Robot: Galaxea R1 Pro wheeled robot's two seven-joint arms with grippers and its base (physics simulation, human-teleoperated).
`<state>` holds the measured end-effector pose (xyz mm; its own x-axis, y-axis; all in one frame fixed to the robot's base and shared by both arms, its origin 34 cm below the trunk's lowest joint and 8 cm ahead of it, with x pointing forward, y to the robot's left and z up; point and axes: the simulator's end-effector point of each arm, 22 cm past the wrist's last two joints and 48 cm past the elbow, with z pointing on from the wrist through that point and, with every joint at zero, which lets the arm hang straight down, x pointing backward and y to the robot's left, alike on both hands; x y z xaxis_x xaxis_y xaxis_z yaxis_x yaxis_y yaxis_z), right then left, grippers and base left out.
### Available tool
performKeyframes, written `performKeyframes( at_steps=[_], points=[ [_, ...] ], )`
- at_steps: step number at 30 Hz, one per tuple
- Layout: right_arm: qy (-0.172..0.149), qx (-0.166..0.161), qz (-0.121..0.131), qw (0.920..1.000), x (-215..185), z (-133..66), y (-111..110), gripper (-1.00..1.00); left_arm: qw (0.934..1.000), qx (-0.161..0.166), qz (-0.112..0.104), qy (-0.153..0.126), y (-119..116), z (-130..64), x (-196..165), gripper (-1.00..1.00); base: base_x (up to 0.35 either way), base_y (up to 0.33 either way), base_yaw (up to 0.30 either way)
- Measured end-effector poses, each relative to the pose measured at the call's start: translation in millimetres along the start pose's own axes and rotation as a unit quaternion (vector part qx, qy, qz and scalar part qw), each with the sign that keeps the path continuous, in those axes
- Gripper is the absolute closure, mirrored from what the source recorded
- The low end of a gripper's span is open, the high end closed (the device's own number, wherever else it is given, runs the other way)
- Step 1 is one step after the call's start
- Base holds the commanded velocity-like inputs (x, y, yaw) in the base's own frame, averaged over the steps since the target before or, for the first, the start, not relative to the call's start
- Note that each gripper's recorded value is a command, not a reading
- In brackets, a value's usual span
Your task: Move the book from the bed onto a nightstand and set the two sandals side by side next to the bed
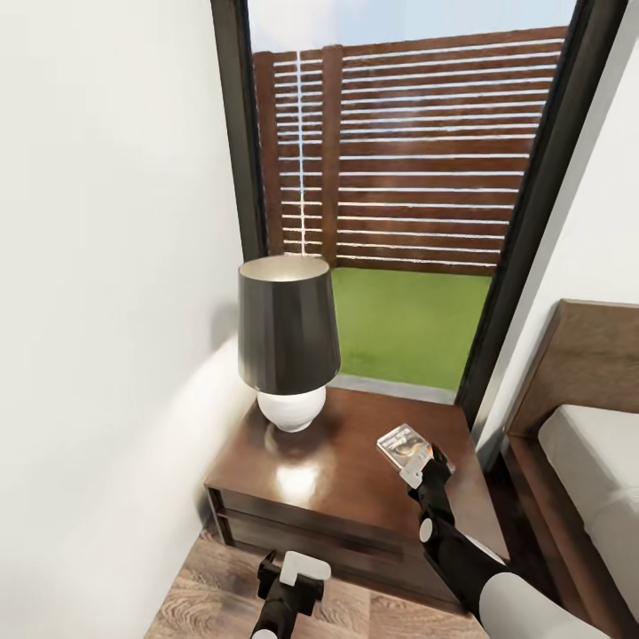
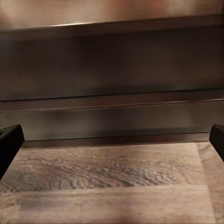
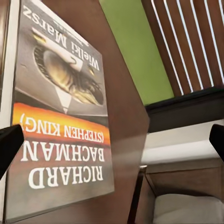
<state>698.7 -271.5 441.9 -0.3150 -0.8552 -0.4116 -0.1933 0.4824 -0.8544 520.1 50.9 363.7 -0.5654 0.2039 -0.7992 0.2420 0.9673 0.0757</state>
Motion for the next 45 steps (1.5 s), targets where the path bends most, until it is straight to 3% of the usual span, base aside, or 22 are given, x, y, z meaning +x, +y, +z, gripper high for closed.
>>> performKeyframes(
  at_steps=[34, 45],
  points=[
    [0.000, 0.000, -0.001, 1.0000, -36, -6.8, -68, -1.00, 0.9999, -0.005, -0.012, 0.009, 12, -30.2, -67, -1.00, -0.002, 0.000, 0.000],
    [0.001, -0.001, -0.001, 1.0000, -47, -9.4, -88, -1.00, 0.9997, -0.003, -0.021, 0.015, 15, -40.0, -86, -1.00, -0.226, 0.000, 0.000]
  ],
)
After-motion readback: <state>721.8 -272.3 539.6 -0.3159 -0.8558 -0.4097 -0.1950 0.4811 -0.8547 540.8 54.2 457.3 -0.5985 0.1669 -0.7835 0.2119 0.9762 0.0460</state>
